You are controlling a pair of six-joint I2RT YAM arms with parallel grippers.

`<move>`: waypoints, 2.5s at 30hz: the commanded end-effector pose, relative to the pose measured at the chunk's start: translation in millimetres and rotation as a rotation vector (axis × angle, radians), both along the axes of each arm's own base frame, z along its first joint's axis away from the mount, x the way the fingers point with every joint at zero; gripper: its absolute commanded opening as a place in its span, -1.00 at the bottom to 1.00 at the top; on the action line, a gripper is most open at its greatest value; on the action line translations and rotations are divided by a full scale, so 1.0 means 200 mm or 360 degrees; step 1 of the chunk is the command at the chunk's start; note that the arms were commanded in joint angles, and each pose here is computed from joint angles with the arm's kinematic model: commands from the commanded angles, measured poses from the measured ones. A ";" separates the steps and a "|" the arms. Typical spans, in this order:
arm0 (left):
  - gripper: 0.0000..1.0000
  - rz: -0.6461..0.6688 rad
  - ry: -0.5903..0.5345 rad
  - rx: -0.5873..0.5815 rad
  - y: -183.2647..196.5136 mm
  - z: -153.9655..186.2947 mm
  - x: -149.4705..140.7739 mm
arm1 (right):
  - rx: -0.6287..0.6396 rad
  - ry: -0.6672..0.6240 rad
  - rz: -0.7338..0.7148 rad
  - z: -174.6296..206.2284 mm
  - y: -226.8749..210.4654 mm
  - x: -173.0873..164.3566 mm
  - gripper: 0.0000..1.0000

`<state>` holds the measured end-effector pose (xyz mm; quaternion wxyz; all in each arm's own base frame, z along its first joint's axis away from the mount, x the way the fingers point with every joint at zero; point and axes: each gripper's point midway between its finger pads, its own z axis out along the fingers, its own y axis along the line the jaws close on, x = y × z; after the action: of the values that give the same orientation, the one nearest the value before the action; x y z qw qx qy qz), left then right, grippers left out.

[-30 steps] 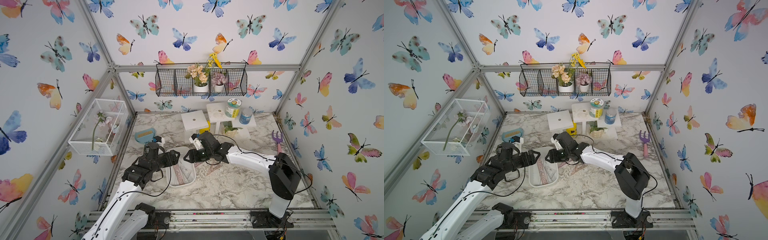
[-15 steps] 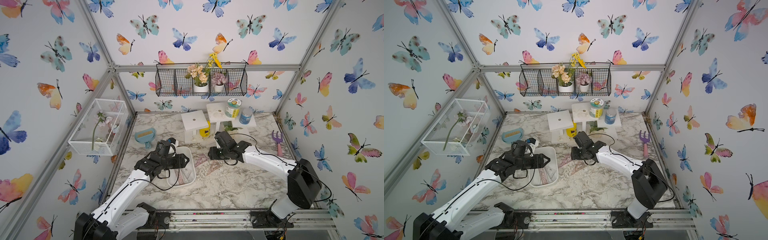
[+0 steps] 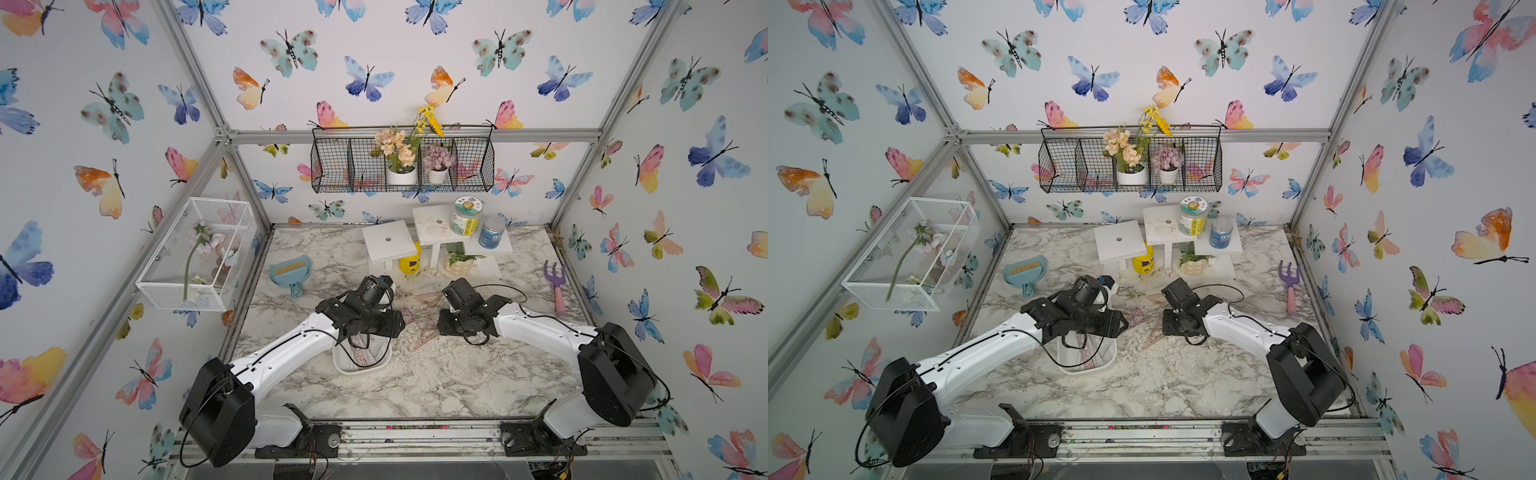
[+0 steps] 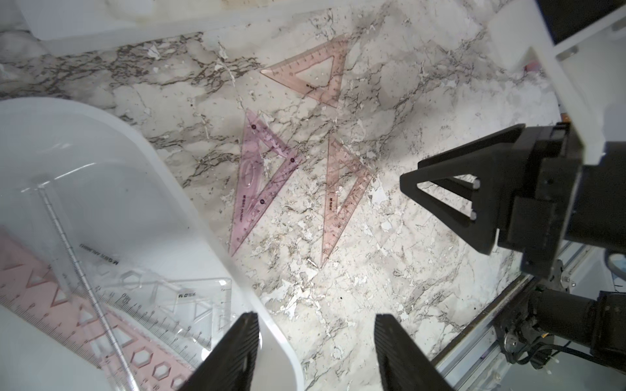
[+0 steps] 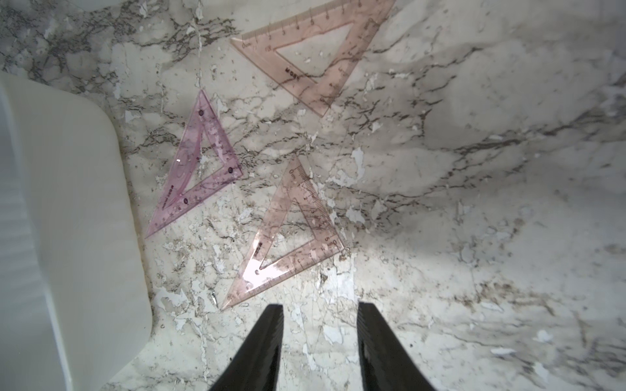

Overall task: Put the scattered rulers into the storage box
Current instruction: Move the ruler to the center of the board.

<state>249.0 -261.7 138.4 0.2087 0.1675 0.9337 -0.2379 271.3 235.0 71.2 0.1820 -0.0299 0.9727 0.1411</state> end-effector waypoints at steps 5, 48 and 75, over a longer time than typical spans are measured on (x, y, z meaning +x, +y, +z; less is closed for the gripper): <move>0.22 -0.0092 0.0008 0.0230 -0.10 -0.18 0.05 | -0.0029 -0.0020 -0.0096 0.00 -0.13 -0.06 -0.18; 0.11 -0.0284 0.0410 0.0064 -0.52 -0.60 -0.14 | 0.0073 -0.0136 -0.0236 0.13 -0.33 -0.17 -0.17; 0.14 -0.0052 0.0199 0.0034 -0.25 -0.30 -0.09 | 0.0122 -0.0111 0.0100 0.18 -0.11 -0.03 -0.16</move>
<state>221.7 -339.7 69.4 0.1238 0.1974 0.9358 -0.2647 252.7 186.2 99.6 0.2214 -0.0031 0.9634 0.1509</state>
